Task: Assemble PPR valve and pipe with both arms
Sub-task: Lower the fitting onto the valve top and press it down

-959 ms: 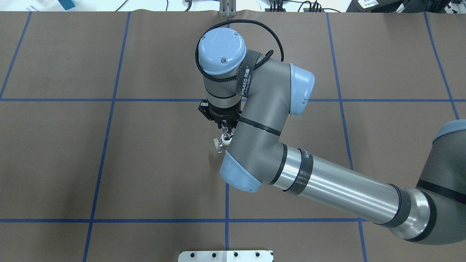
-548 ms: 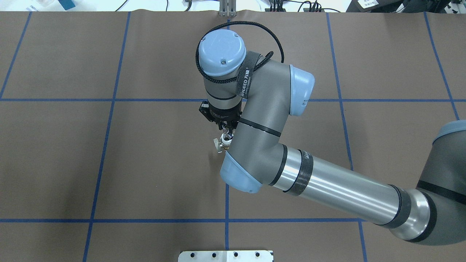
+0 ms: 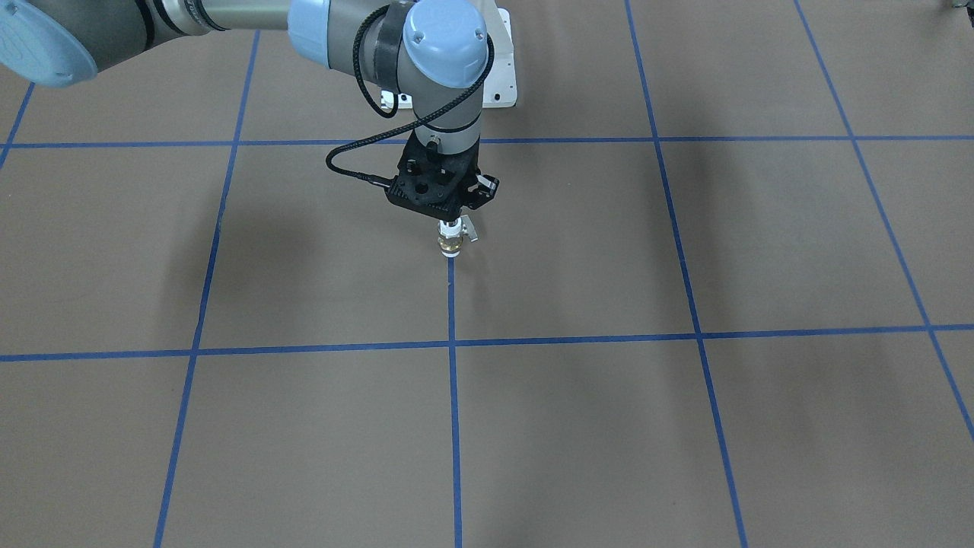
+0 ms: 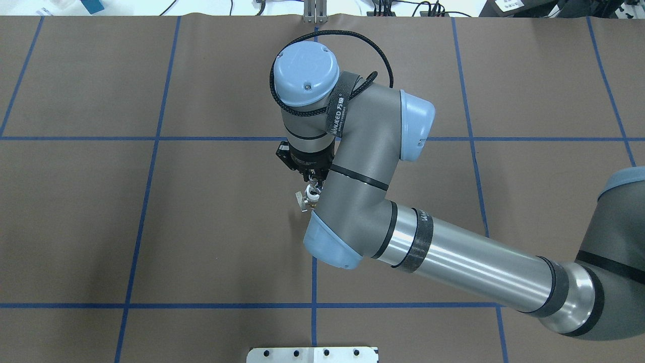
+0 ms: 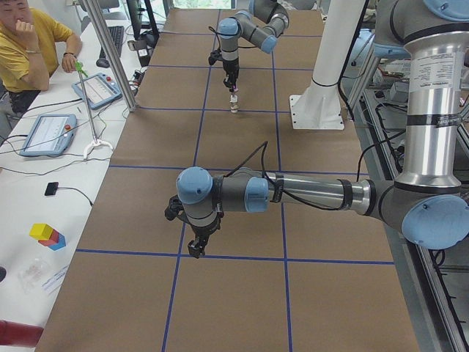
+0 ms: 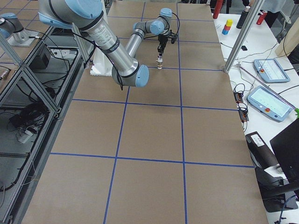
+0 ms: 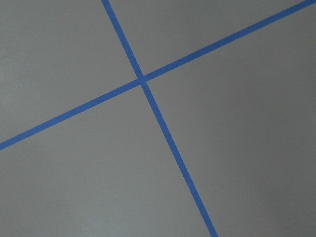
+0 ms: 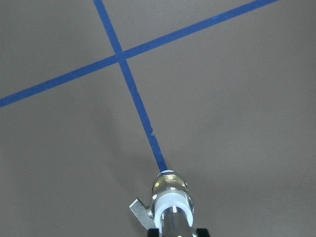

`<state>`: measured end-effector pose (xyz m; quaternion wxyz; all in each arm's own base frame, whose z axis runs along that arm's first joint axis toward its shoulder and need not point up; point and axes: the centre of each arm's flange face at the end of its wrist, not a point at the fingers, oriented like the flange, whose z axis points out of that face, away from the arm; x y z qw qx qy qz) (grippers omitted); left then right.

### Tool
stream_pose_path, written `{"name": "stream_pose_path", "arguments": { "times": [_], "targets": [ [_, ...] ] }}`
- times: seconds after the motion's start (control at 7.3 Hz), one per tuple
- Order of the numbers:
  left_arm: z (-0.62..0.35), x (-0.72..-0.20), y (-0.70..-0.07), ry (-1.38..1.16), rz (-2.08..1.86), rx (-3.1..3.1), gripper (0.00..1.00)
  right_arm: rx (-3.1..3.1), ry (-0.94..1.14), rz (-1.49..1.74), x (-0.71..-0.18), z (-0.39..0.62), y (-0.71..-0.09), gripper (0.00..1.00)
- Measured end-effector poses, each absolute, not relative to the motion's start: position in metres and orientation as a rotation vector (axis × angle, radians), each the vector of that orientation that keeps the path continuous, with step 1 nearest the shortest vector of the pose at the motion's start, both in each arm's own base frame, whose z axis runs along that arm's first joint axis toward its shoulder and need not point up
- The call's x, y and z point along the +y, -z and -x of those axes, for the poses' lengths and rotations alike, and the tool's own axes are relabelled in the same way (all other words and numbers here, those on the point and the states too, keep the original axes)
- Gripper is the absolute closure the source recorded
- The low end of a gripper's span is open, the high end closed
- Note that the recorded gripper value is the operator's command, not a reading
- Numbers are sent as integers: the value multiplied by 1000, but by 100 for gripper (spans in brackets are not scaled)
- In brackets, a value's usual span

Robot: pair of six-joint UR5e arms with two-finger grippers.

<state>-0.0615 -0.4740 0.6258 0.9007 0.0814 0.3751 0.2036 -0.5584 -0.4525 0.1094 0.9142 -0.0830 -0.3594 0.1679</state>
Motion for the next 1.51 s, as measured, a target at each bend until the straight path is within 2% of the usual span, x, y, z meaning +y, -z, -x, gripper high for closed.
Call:
{"name": "stream_pose_path", "arguments": {
  "times": [1.1, 1.23, 1.37, 1.51],
  "targets": [
    [62, -474, -626, -421, -169, 776, 0, -736, -335, 175, -446, 564, -114, 98],
    [62, -474, -626, -421, -169, 776, 0, -737, -336, 174, -446, 564, -115, 85],
    [62, -474, -626, -421, -169, 776, 0, -736, -337, 174, -445, 563, -117, 78],
    [62, -474, -626, -421, -169, 776, 0, -736, -338, 175, -445, 562, -119, 64]
  ]
}}
